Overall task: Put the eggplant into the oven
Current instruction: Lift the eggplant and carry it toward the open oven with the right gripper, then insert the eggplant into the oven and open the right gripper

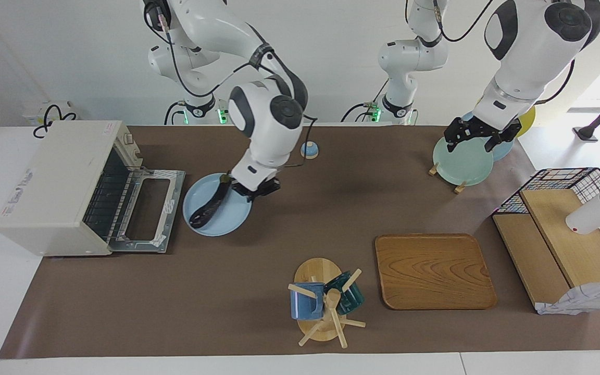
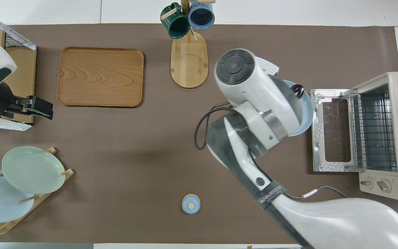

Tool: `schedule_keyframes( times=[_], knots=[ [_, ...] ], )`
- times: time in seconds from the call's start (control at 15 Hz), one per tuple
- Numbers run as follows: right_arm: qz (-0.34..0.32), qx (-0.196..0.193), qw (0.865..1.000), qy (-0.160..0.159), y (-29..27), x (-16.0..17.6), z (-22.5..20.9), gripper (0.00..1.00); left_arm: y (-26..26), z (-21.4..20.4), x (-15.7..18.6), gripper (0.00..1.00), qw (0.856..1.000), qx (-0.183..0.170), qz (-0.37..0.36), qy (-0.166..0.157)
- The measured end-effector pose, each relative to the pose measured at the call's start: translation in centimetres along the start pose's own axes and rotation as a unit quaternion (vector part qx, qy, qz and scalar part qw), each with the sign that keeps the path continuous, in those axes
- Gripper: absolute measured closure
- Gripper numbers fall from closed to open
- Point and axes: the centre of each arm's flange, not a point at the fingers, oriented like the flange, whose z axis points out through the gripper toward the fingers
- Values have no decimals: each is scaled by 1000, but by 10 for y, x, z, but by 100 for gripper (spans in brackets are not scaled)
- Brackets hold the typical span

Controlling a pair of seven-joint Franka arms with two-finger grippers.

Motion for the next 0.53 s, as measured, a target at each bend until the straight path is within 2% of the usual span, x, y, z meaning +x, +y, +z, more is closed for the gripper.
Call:
schedule_keyframes(
  times=[0.2, 0.53],
  knots=[
    [-7, 9, 999, -33, 93, -16, 27, 97, 1, 0, 0, 0, 1000, -1, 1, 0],
    [-32, 23, 997, -59, 165, -47, 50, 97, 3, 0, 0, 0, 1000, -30, -3, -1]
  ],
)
